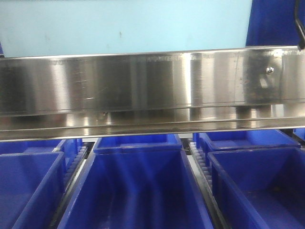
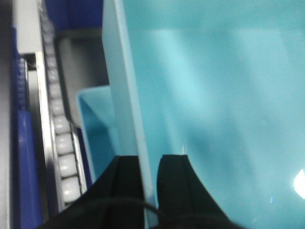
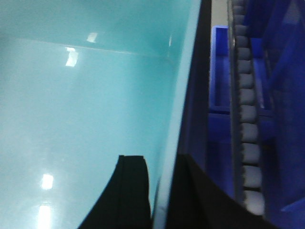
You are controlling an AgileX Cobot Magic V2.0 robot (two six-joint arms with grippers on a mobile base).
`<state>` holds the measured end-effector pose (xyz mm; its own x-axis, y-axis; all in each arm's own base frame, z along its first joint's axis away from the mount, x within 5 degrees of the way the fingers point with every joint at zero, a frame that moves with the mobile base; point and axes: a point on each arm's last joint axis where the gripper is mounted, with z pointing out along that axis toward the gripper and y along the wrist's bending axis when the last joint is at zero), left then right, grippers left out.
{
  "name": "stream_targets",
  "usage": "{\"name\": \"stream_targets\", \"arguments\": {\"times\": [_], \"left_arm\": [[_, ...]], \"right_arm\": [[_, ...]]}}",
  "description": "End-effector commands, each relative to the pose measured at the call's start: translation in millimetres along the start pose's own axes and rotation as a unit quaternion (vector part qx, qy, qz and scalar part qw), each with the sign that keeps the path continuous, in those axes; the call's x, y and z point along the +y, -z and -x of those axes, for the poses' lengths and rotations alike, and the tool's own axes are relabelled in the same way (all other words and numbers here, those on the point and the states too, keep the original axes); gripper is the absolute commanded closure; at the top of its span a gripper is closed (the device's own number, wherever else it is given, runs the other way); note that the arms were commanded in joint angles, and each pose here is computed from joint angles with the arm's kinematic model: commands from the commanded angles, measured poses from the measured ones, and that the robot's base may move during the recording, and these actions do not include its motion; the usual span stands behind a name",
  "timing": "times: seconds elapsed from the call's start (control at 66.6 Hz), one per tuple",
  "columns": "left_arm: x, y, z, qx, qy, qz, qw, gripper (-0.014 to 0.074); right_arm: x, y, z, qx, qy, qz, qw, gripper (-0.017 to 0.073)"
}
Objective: Move two blue bins to right shelf middle
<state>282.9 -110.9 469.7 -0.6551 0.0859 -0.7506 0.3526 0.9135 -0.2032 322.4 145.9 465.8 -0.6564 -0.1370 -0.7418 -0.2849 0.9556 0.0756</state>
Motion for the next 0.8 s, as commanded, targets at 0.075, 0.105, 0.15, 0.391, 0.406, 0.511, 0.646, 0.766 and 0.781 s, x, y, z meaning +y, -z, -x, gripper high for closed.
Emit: {"name": "stream_targets", "arguments": {"times": [0.075, 0.105, 0.15, 0.391, 0.406, 0.511, 0.646, 0.766, 0.781], "left_arm": [[-9.5, -4.2, -5.9, 0.032, -0.015, -0.011, 0.999, 0.0704], [-7.8, -5.8, -7.4, 0.041, -0.018, -0.004, 0.999, 0.0704], [-5.9, -5.5, -8.7, 0.048, -0.021, 0.006, 0.999, 0.0704], [0.8, -8.3, -12.7, 0.066, -0.022, 0.04, 0.997, 0.0704], [1.3, -8.1, -12.9, 0.067, -0.024, 0.042, 0.997, 0.0704], [3.1, -7.9, -13.1, 0.068, -0.028, 0.052, 0.996, 0.0704], [6.3, -10.2, -13.0, 0.071, -0.034, 0.067, 0.995, 0.0704], [8.2, -16.7, -13.2, 0.078, -0.036, 0.073, 0.994, 0.0704], [8.3, -17.5, -13.2, 0.078, -0.036, 0.073, 0.994, 0.0704]], "right_arm": [[-1.2, -2.4, 6.6, -0.028, 0.02, -0.005, 0.999, 0.0713], [-1.2, -4.4, 6.3, -0.025, 0.02, -0.005, 0.999, 0.0713], [-1.0, -8.0, 5.7, -0.02, 0.02, -0.006, 1.0, 0.0713], [1.4, -23.3, 1.5, 0.009, 0.016, 0.002, 1.0, 0.0713], [1.4, -24.6, 1.1, 0.012, 0.016, 0.002, 1.0, 0.0713], [1.5, -27.1, 0.1, 0.018, 0.015, 0.002, 1.0, 0.0713], [2.8, -27.0, -0.8, 0.023, 0.011, 0.009, 1.0, 0.0713], [2.8, -26.9, -2.9, 0.034, 0.01, 0.009, 0.999, 0.0713], [2.7, -26.8, -3.4, 0.037, 0.01, 0.008, 0.999, 0.0713]]}}
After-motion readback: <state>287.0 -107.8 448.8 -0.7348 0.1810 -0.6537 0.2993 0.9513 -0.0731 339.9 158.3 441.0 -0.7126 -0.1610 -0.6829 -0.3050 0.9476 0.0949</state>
